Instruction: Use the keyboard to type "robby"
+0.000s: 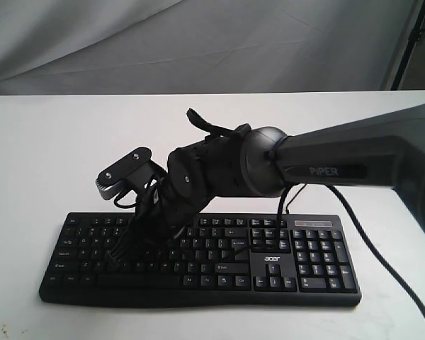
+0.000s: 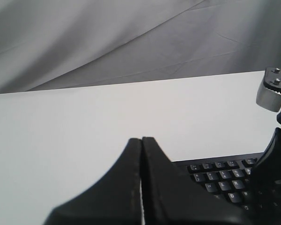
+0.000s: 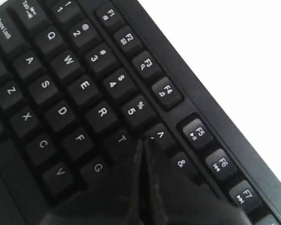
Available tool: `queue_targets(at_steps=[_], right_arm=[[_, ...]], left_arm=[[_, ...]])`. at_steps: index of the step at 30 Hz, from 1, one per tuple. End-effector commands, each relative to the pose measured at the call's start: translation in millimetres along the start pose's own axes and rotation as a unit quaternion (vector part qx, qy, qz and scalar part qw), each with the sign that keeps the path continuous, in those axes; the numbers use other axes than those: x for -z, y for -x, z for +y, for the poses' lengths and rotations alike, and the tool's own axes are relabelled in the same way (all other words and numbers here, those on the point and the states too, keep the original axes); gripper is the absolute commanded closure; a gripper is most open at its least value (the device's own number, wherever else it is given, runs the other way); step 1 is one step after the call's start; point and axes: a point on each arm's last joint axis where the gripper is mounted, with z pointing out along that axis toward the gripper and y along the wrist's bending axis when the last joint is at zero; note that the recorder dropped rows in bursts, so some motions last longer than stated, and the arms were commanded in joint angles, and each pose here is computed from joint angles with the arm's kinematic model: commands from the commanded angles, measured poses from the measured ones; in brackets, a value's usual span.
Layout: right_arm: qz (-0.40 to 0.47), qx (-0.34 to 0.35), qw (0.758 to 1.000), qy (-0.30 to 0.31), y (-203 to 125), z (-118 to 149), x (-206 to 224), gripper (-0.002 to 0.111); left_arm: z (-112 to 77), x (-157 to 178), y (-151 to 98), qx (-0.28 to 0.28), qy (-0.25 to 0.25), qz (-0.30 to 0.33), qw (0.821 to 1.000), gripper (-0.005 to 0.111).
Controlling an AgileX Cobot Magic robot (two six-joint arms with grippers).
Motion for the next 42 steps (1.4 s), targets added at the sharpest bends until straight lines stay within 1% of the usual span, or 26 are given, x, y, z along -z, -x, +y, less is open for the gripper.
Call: queue_targets(at_steps=[1, 3, 5, 6, 7, 8, 9, 10, 11, 13, 15, 21, 26, 28, 29, 31, 33, 36, 38, 39, 41, 42], right_arm=[[-0.017, 0.023, 1.0, -0.008, 9, -1, 24, 0.108], [-0.058, 0.041, 0.997, -0.025, 18, 1, 70, 0.108], [-0.097, 0.049, 0.993, -0.042, 11, 5, 127, 0.108], [-0.12, 0.05, 0.99, -0.052, -3, 7, 160, 0.108], [-0.132, 0.041, 0.988, -0.061, -21, 8, 179, 0.108], [-0.15, 0.015, 0.986, -0.074, -45, 8, 202, 0.108], [-0.152, -0.011, 0.984, -0.096, -69, 5, 214, 0.108], [-0.148, -0.055, 0.981, -0.112, -92, 2, 219, 0.108], [-0.148, -0.078, 0.978, -0.123, -106, 1, 223, 0.108], [-0.16, -0.091, 0.974, -0.129, -123, 0, 228, 0.108], [-0.162, -0.102, 0.972, -0.134, -133, 0, 233, 0.108], [-0.131, -0.132, 0.968, -0.167, -151, -4, 252, 0.108], [-0.148, -0.138, 0.961, -0.188, -166, -5, 279, 0.108], [-0.165, -0.133, 0.954, -0.212, -179, -7, 293, 0.108], [-0.187, -0.153, 0.944, -0.226, -196, -12, 303, 0.108], [-0.225, -0.172, 0.93, -0.235, -209, -16, 310, 0.108], [-0.286, -0.188, 0.907, -0.245, -222, -20, 316, 0.108], [-0.394, -0.189, 0.861, -0.259, -235, -23, 317, 0.108], [-0.436, -0.189, 0.836, -0.274, -244, -25, 312, 0.108], [-0.459, -0.192, 0.817, -0.291, -252, -27, 308, 0.108], [-0.473, -0.201, 0.804, -0.3, -258, -31, 300, 0.108], [-0.473, -0.213, 0.802, -0.297, -259, -32, 298, 0.108]], left_arm=[[-0.3, 0, -1, -0.001, -0.003, -0.003, 1.0, 0.107], [-0.3, 0, -1, -0.001, -0.003, -0.003, 1.0, 0.107], [-0.3, 0, -1, -0.001, -0.003, -0.003, 1.0, 0.107], [-0.3, 0, -1, -0.001, -0.003, -0.003, 1.0, 0.107], [-0.3, 0, -1, -0.001, -0.003, -0.003, 1.0, 0.107], [-0.3, 0, -1, -0.001, -0.003, -0.003, 1.0, 0.107], [-0.3, 0, -1, -0.001, -0.003, -0.003, 1.0, 0.107], [-0.3, 0, -1, -0.001, -0.003, -0.003, 1.0, 0.107], [-0.3, 0, -1, -0.001, -0.003, -0.003, 1.0, 0.107], [-0.3, 0, -1, -0.001, -0.003, -0.003, 1.0, 0.107], [-0.3, 0, -1, -0.001, -0.003, -0.003, 1.0, 0.107], [-0.3, 0, -1, -0.001, -0.003, -0.003, 1.0, 0.107], [-0.3, 0, -1, -0.001, -0.003, -0.003, 1.0, 0.107], [-0.3, 0, -1, -0.001, -0.003, -0.003, 1.0, 0.107], [-0.3, 0, -1, -0.001, -0.003, -0.003, 1.0, 0.107], [-0.3, 0, -1, -0.001, -0.003, -0.003, 1.0, 0.107], [-0.3, 0, -1, -0.001, -0.003, -0.003, 1.0, 0.107], [-0.3, 0, -1, -0.001, -0.003, -0.003, 1.0, 0.107], [-0.3, 0, -1, -0.001, -0.003, -0.003, 1.0, 0.107], [-0.3, 0, -1, -0.001, -0.003, -0.003, 1.0, 0.107], [-0.3, 0, -1, -0.001, -0.003, -0.003, 1.0, 0.107], [-0.3, 0, -1, -0.001, -0.003, -0.003, 1.0, 0.107]])
